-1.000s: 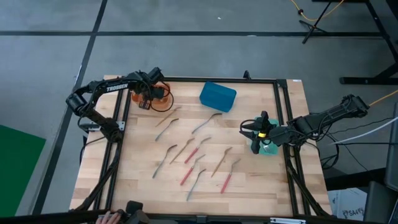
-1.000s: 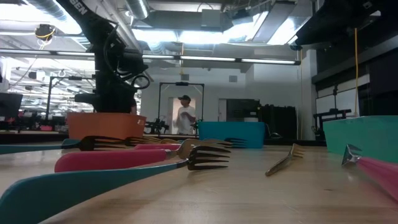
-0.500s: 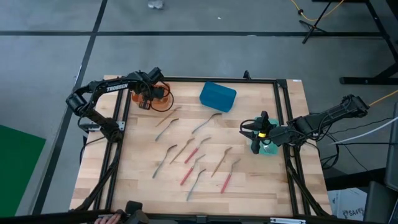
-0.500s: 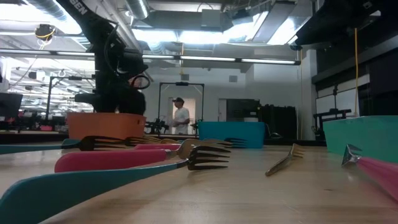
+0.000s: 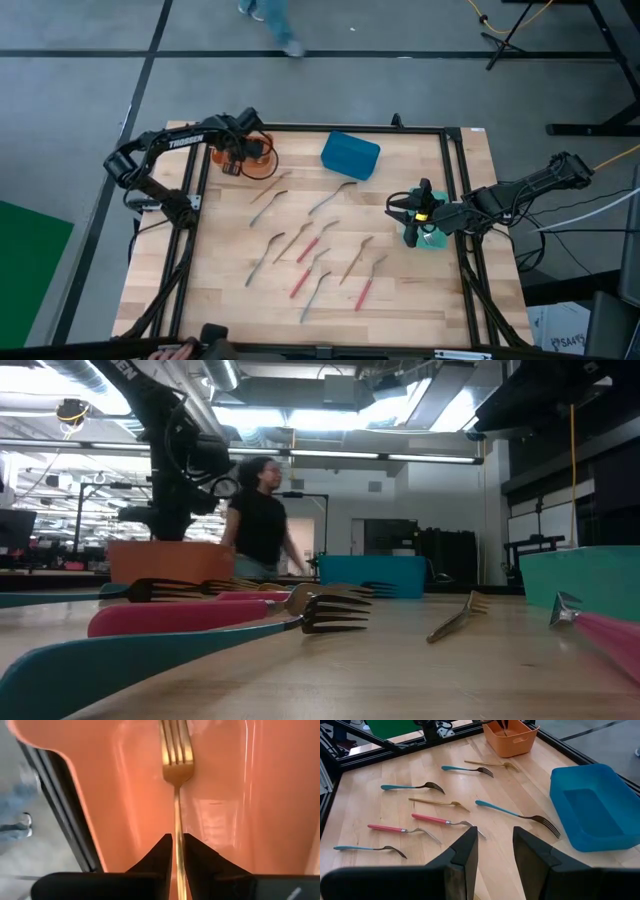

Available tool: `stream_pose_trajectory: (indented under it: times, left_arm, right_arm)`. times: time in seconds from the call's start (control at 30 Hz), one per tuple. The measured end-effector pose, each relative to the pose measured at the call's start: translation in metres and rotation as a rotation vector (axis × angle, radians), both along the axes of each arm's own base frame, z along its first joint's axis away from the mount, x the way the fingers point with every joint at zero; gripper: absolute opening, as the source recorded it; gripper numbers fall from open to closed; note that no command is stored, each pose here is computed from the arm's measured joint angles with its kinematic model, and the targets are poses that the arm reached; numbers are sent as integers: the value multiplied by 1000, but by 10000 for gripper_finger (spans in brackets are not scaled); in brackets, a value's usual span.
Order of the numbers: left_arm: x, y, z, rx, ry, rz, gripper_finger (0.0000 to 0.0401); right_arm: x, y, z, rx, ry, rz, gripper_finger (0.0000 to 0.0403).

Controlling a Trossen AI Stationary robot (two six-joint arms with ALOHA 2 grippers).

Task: Sort silverware by color (type)
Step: Put the blue fork into the blue bin

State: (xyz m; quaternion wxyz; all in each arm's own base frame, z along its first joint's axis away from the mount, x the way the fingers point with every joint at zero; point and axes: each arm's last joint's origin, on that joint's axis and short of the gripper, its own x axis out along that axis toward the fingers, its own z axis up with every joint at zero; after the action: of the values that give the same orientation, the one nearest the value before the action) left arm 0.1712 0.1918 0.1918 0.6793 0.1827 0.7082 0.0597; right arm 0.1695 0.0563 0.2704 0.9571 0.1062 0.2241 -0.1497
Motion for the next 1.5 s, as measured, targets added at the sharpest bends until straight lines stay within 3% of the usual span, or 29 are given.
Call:
stream_pose_trajectory:
  times: [0.23,0.4,0.53,0.7,0.83,1.0,1.3,1.5]
  left_arm:
    - [-8,-10,28,66,-116,15,39]
    - [-13,-21,49,72,-296,79,39]
    - [-11,-31,59,-7,-465,210,39]
    - [-1,-43,60,-161,-595,325,39]
    - [9,-55,60,-230,-617,286,39]
    - [20,-70,61,-254,-617,221,39]
    - [39,-90,65,-257,-679,86,39]
    - [45,-100,66,-288,-696,112,39]
  right_arm:
    - [0,0,0,1,-2,0,113]
    - [1,0,2,-9,-16,-2,113]
    - [5,1,10,-62,-93,16,113]
    - [12,4,29,-222,-234,96,113]
    - [17,-4,41,-299,-322,119,113]
    - [26,-25,42,-301,-331,132,113]
    - [58,-70,28,-260,-261,223,113]
    - [88,-105,39,-235,-111,242,113]
